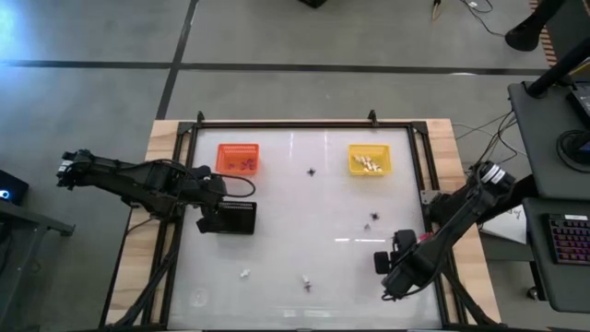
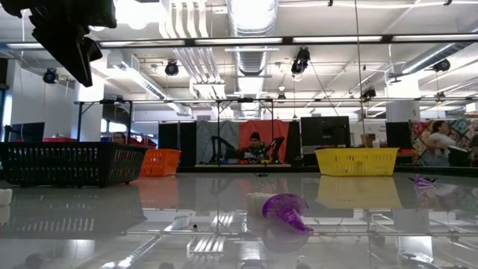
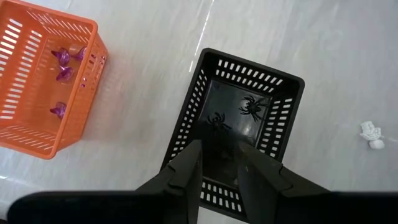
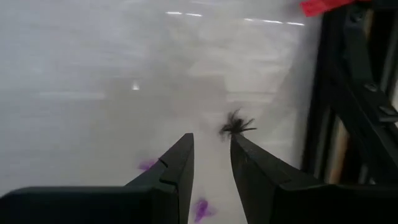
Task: Sort Halloween decoration
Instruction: Put the black spider toy into the black bin
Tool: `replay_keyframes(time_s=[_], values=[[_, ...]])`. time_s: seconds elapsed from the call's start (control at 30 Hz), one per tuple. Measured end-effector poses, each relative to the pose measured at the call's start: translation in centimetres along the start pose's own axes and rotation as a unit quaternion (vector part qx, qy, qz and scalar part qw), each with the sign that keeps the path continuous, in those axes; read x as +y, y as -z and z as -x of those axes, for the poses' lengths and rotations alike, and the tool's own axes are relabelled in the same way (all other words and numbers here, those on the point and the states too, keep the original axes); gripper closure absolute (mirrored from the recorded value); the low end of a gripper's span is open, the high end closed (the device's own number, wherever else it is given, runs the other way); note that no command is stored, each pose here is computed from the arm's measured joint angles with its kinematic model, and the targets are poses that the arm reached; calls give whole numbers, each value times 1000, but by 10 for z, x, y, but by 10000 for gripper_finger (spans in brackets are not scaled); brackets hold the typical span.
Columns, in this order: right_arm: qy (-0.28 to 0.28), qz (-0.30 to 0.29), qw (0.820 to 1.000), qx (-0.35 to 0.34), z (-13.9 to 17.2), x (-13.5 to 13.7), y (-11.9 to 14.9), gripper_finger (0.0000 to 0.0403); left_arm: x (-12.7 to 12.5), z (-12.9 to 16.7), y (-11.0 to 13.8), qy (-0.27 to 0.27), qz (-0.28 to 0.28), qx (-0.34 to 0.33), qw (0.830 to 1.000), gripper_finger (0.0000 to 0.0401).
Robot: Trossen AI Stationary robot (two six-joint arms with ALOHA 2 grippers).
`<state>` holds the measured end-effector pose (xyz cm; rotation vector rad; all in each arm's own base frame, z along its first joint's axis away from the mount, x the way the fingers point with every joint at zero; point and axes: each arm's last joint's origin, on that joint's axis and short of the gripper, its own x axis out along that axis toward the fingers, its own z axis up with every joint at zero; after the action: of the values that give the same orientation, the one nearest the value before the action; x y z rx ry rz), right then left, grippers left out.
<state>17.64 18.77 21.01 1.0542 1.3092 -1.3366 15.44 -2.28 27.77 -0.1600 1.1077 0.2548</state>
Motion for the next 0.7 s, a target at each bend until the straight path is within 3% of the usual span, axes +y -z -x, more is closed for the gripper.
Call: replay_keyframes(time_s=[0.5, 0.7], values=[[1, -25, 999, 38, -46, 0, -1, 259, 0, 0, 0, 0, 2, 0, 1000, 324], [35, -24, 998, 49, -58, -10, -1, 255, 0, 0, 0, 7, 2, 3, 1000, 324]])
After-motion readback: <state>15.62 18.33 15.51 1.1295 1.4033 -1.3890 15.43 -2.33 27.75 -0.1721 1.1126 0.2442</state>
